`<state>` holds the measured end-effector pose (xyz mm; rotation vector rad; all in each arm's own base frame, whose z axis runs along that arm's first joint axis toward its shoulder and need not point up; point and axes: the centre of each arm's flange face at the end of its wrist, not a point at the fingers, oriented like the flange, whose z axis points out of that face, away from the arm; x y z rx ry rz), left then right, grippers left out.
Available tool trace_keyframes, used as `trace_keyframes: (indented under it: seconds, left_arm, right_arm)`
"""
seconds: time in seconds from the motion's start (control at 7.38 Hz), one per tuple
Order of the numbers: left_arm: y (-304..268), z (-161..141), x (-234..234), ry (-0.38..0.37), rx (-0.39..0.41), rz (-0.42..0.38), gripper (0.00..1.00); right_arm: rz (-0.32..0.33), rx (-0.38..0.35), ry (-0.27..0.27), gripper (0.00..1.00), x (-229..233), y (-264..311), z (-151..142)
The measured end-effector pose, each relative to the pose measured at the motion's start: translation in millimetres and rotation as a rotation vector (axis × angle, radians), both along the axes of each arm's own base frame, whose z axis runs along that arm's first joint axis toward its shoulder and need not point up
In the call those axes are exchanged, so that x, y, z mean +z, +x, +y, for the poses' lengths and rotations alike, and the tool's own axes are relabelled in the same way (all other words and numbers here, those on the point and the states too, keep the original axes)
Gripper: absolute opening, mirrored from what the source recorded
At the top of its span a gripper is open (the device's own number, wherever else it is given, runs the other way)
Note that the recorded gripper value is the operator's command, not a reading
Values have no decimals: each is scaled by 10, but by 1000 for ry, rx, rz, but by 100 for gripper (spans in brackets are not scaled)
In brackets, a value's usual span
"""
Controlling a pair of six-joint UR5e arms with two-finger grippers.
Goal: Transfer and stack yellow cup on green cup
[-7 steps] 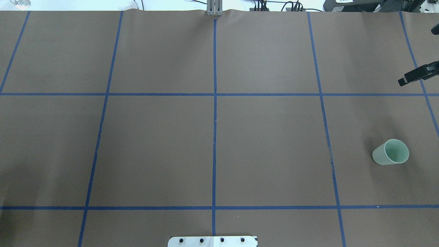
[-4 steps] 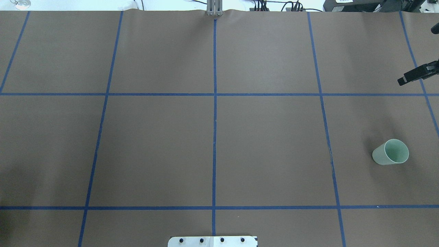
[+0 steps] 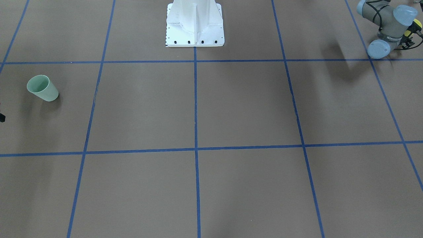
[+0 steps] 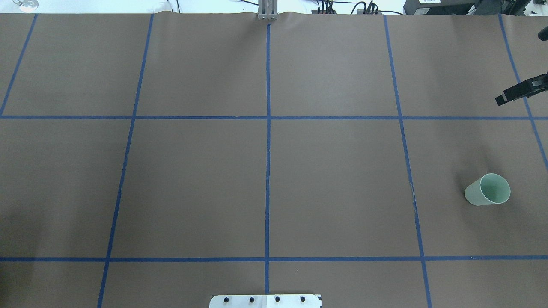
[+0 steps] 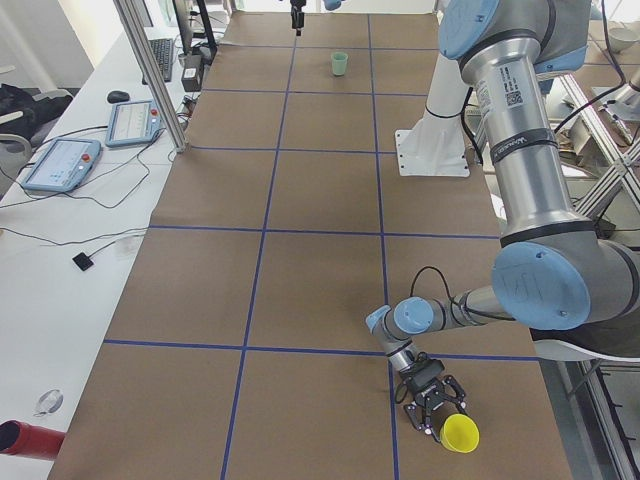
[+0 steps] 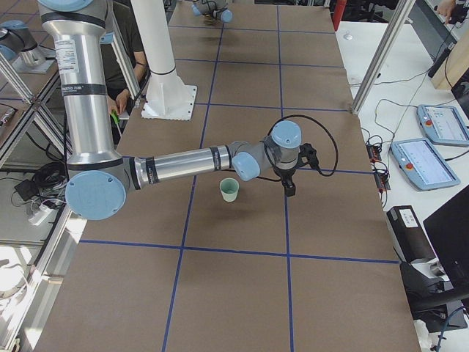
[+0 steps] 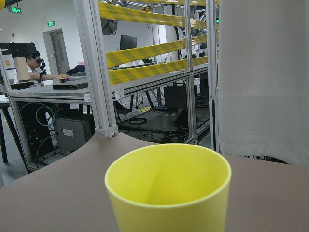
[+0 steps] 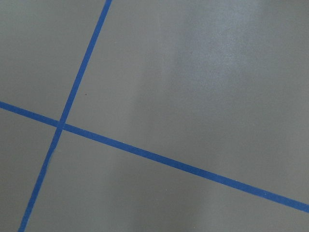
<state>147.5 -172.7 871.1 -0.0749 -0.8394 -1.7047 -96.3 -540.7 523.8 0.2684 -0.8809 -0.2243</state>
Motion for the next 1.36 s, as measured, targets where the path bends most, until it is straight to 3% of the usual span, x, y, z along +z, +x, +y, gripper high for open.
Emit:
trace_keyframes:
  seconds: [0.68,0.81,1.22,1.36]
  left_arm:
    - [-80,85,142,-7,-11,-18,94]
    - [-99,98,180,-4,-13,-19,88]
    - [-93,117,209,8,-22,-26,40]
    - [-88,126,212,11,-21,-30,33]
  right_arm:
    - [0,-5,1,100,-5,-30,6]
    - [-1,-6,2,100,-14,-32,7]
    - [-4,-6,11,100,-58,-31,13]
    - [-5,-6,13,100,-73,-30,17]
